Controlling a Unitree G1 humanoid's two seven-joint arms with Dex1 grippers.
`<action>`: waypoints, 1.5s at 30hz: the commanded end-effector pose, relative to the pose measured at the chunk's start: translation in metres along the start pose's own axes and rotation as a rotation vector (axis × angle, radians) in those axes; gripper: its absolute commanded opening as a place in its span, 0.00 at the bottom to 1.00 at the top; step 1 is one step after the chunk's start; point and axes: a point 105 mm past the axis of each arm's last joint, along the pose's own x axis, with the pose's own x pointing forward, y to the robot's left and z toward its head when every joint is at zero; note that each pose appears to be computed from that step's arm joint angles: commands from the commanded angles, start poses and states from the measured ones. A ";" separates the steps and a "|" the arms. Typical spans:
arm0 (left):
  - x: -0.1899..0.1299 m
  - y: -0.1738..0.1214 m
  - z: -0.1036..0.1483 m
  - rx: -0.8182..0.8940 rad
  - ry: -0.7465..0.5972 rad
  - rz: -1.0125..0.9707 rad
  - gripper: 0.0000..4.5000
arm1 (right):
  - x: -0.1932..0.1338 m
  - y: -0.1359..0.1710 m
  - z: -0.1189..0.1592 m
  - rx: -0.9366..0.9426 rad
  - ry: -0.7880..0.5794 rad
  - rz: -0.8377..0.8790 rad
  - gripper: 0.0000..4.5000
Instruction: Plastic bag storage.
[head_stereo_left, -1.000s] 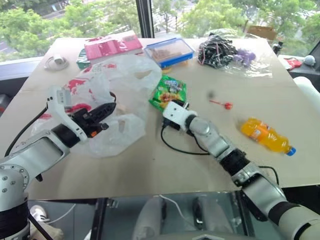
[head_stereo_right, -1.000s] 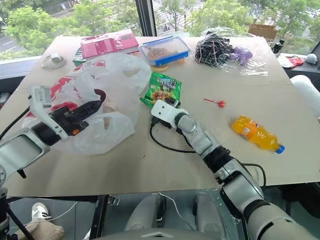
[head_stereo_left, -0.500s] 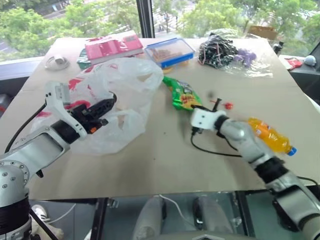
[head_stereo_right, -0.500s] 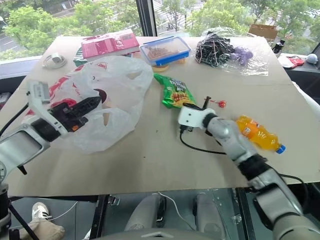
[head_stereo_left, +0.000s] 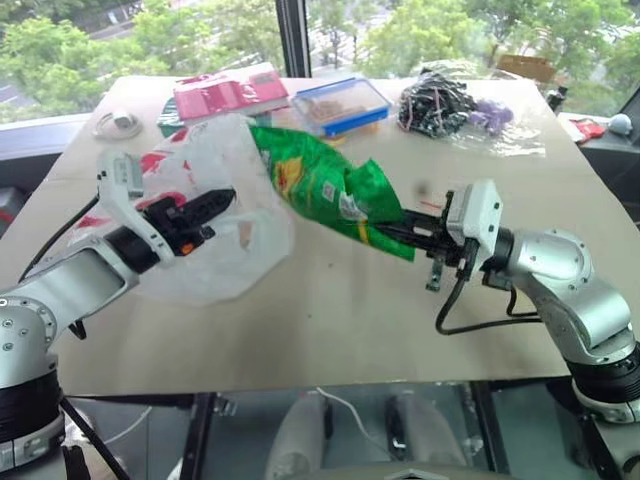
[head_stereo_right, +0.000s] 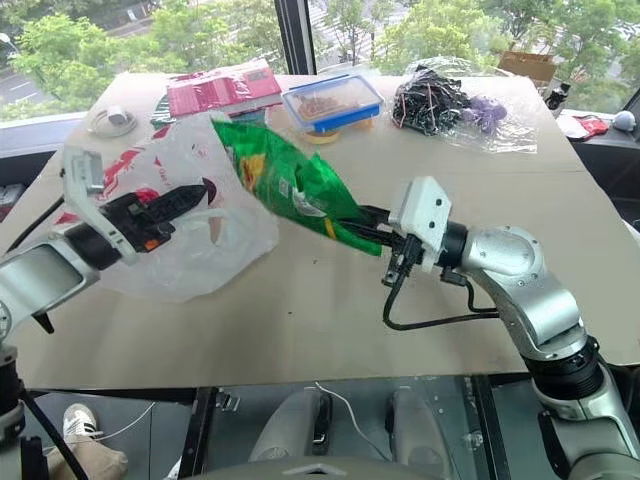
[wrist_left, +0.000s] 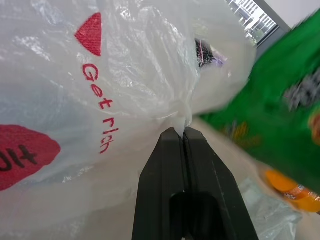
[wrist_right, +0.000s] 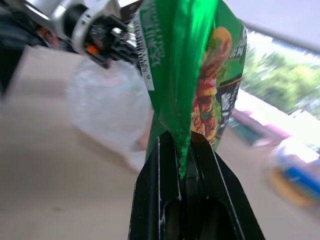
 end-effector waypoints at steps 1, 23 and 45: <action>-0.007 -0.011 0.013 0.023 -0.034 -0.050 0.00 | -0.008 -0.001 0.013 0.231 -0.089 -0.012 0.01; -0.008 -0.027 0.027 0.054 -0.047 -0.133 0.00 | -0.007 0.004 0.034 0.548 -0.225 0.091 0.01; -0.039 -0.039 0.026 -0.028 -0.142 -0.167 0.00 | 0.083 0.016 -0.017 1.177 -0.353 0.321 0.01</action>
